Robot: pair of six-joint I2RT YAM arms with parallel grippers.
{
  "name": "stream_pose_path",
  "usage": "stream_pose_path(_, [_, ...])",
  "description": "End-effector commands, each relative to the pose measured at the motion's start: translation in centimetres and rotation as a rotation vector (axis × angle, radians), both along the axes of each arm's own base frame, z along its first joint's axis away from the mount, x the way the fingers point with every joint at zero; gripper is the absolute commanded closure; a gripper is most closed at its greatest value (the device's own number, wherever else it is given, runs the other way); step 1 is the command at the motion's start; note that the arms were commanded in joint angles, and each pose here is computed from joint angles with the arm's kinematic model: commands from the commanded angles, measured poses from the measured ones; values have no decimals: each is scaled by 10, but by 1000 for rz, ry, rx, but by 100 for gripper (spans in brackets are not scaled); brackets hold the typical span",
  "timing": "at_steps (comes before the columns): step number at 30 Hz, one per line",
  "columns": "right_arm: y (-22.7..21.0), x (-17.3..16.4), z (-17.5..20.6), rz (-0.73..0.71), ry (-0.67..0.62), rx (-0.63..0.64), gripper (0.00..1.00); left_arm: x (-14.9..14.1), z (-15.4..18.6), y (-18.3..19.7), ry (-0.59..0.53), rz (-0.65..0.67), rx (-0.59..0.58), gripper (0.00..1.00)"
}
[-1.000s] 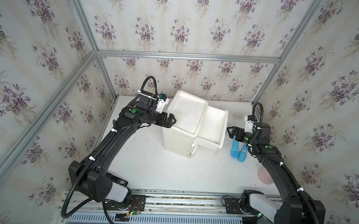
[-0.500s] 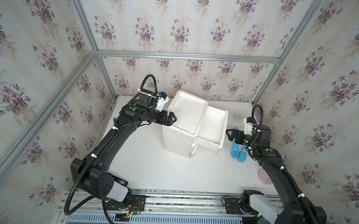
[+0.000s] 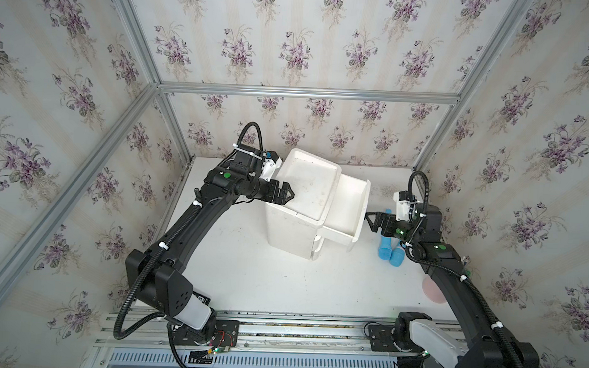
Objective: Take the microphone out of the drawer
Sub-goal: Close the drawer of the storage box.
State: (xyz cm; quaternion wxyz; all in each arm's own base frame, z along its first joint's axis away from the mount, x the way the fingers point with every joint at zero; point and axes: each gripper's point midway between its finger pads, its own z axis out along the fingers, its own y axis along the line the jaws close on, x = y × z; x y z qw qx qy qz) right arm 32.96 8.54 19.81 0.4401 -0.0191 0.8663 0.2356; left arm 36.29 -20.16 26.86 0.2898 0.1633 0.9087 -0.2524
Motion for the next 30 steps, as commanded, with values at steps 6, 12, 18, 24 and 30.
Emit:
stream_pose_path(6, [43, 12, 16, 84, -63, 45, 3, -2, 2, -4, 0, -21, -20, 1])
stream_pose_path(12, [71, 21, 11, 116, -64, 86, 3, -2, -2, -7, 19, -25, -29, 1])
stream_pose_path(18, [92, 31, 8, 147, -59, 105, 3, -4, -4, -6, 22, -26, -27, 1])
stream_pose_path(24, [105, 37, 5, 162, -53, 115, 3, -5, -3, -7, 20, -27, -36, 1])
stream_pose_path(30, [117, 38, 3, 186, -47, 143, 3, -6, -3, -7, 22, -27, -41, 1])
